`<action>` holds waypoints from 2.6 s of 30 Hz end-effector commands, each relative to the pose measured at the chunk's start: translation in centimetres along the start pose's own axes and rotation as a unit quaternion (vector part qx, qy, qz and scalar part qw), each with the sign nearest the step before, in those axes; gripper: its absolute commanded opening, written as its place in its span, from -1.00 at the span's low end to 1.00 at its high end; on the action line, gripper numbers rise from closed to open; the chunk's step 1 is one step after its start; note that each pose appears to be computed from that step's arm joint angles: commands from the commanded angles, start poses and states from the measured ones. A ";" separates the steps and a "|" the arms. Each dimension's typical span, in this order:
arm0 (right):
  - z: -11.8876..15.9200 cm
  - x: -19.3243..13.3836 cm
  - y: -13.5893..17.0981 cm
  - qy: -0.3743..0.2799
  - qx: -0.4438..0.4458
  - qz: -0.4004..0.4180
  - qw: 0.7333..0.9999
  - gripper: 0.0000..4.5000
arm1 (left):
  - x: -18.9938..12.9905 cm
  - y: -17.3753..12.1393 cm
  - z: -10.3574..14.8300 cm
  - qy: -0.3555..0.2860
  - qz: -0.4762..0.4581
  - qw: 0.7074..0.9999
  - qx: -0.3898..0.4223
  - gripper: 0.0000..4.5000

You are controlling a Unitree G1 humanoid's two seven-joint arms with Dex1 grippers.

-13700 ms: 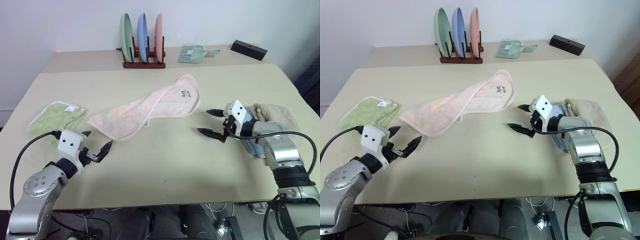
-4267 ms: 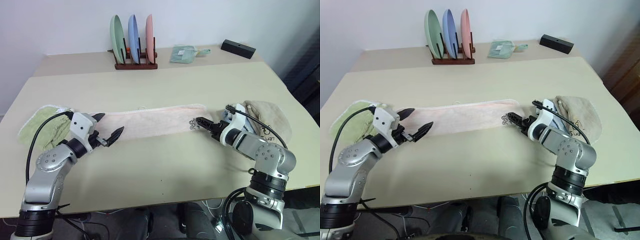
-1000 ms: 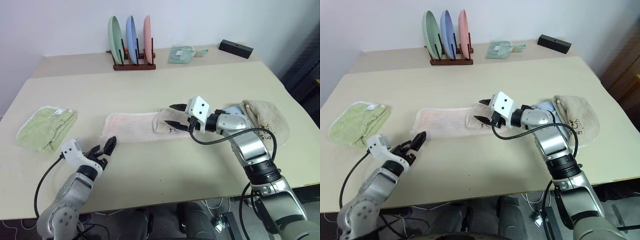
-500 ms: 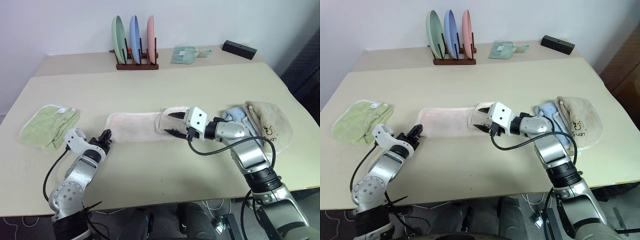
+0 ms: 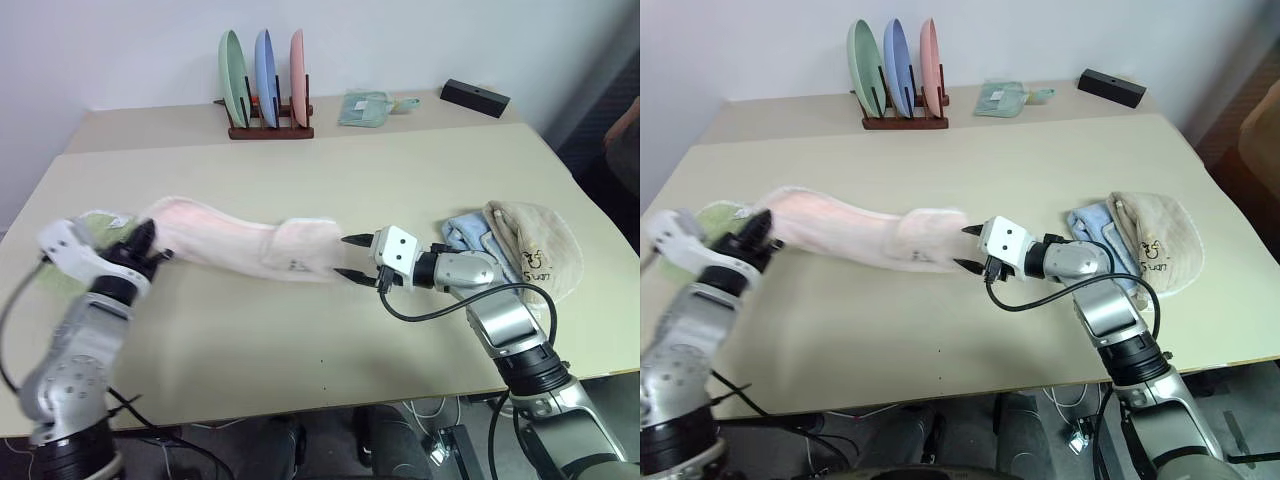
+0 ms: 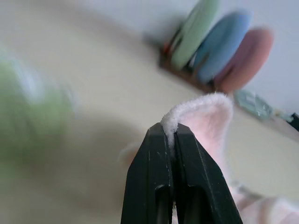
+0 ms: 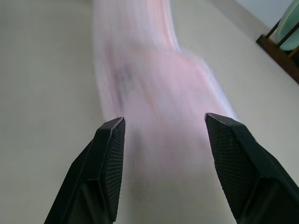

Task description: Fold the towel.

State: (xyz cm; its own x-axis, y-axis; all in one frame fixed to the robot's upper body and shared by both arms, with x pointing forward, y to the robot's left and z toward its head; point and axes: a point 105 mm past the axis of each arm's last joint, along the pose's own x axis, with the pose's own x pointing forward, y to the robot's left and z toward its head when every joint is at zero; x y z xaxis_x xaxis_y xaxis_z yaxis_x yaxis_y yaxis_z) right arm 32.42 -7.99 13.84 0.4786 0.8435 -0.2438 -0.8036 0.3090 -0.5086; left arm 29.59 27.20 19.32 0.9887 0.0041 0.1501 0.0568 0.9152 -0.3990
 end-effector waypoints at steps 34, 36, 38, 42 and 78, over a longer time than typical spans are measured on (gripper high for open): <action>-1.0 -1.1 -1.0 0.050 -0.062 -0.027 0.996 0.23 | -1.2 -14.0 -9.0 0.178 -0.375 0.901 0.124 0.43; -0.8 -1.0 -1.1 0.045 -0.062 -0.026 0.997 0.23 | -1.2 -13.2 -7.8 0.161 -0.356 0.912 0.128 0.43; -0.3 -1.0 -1.4 0.035 -0.051 -0.030 0.998 0.11 | -1.0 -11.8 -6.3 0.138 -0.326 0.926 0.130 0.30; 0.5 -1.0 -2.9 0.019 -0.034 -0.060 0.997 -0.62 | -0.4 -9.0 -4.2 0.106 -0.265 0.948 0.139 -0.43; 4.0 3.2 -0.9 -0.070 0.105 -0.005 0.992 0.50 | -0.8 -1.9 -6.4 0.116 -0.140 0.971 0.154 -0.76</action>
State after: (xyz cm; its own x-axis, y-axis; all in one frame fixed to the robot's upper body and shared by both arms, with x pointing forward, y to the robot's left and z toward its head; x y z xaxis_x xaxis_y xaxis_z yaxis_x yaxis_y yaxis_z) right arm 34.11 -4.18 15.71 0.4766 0.8665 -0.1485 -0.8533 0.4153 -0.3152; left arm 30.07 22.29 13.31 0.9415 -0.3352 -0.0354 0.3336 0.9417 -0.0446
